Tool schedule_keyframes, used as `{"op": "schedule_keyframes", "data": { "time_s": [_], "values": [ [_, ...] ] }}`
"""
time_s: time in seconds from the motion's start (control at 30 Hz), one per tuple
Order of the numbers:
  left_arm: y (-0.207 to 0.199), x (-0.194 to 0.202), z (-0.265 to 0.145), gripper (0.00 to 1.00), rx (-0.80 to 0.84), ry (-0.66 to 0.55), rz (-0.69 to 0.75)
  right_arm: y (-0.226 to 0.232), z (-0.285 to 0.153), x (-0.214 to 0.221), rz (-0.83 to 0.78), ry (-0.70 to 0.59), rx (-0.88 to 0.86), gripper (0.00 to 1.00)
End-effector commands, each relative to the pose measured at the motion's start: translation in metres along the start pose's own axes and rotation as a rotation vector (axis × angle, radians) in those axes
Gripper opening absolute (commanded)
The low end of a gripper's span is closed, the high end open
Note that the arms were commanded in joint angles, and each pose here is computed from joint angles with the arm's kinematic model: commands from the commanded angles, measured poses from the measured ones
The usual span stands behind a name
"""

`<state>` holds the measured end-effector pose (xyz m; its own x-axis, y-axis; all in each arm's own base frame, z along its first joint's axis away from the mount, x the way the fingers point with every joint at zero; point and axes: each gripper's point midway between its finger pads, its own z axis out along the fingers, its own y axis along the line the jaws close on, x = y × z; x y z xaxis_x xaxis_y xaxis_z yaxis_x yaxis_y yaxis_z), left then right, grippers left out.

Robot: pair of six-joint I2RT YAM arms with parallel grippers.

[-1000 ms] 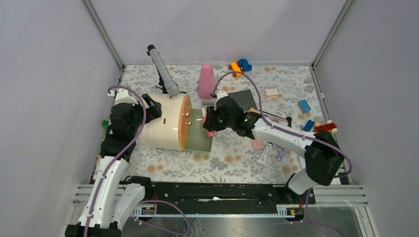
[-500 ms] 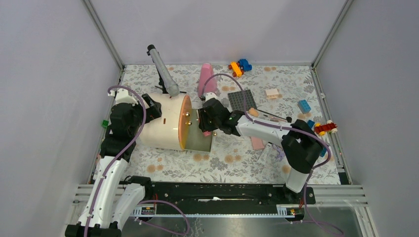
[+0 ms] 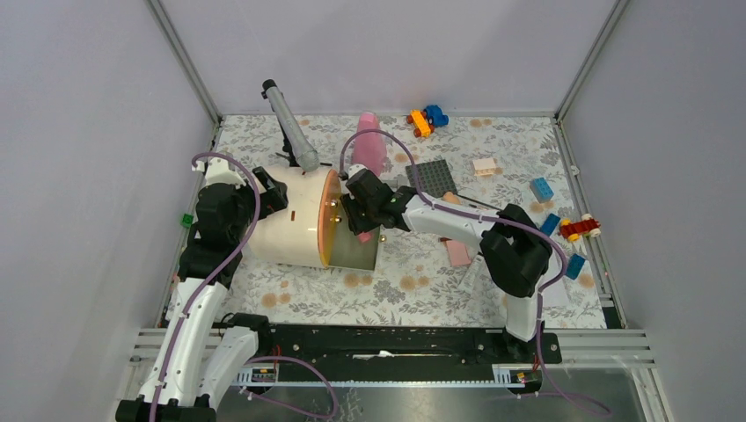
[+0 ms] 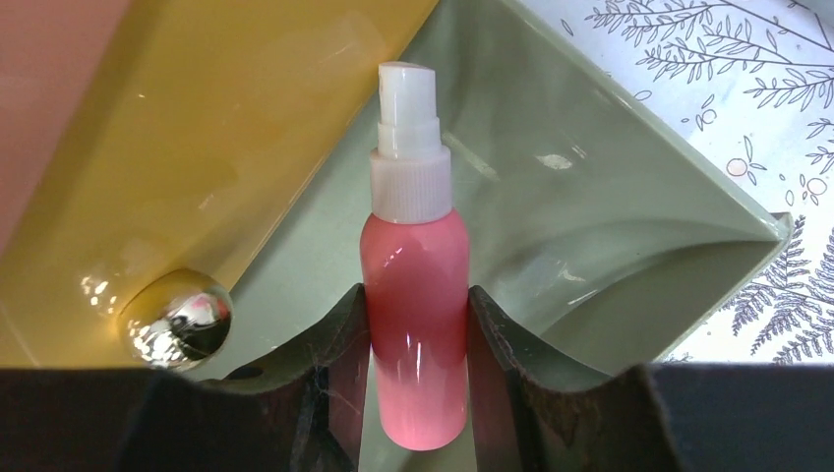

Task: Organize the makeup
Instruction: Place the makeup in the drawer, then pick up the makeup from the center of the board.

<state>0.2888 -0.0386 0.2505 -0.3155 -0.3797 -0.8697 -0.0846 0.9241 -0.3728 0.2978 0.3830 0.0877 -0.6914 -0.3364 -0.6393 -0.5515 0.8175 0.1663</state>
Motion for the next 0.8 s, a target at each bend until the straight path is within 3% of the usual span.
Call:
{"op": "schedule_keyframes", "data": {
  "time_s": [0.0, 0.13, 0.2, 0.3, 0.53, 0.77],
  "values": [
    [0.012, 0.029, -0.003, 0.99, -0.031, 0.098, 0.043, 0.008, -0.003, 0.001, -0.036, 0.045, -0.02, 0.22],
    [0.011, 0.029, -0.003, 0.99, -0.029, 0.099, 0.043, 0.003, -0.008, -0.001, -0.042, 0.03, 0.0, 0.38],
    [0.011, 0.029, -0.002, 0.99, -0.03, 0.1, 0.043, 0.002, -0.013, -0.005, -0.048, 0.016, 0.008, 0.53],
    [0.011, 0.029, -0.002, 0.99, -0.03, 0.1, 0.044, 0.001, -0.019, -0.009, -0.055, -0.003, 0.009, 0.65],
    [0.011, 0.029, -0.003, 0.99, -0.029, 0.099, 0.045, -0.002, -0.038, -0.025, -0.057, -0.063, 0.027, 0.68],
    [0.011, 0.029, -0.003, 0.99, -0.027, 0.099, 0.044, -0.025, -0.091, -0.052, 0.014, -0.215, 0.141, 0.69]
  ]
}}
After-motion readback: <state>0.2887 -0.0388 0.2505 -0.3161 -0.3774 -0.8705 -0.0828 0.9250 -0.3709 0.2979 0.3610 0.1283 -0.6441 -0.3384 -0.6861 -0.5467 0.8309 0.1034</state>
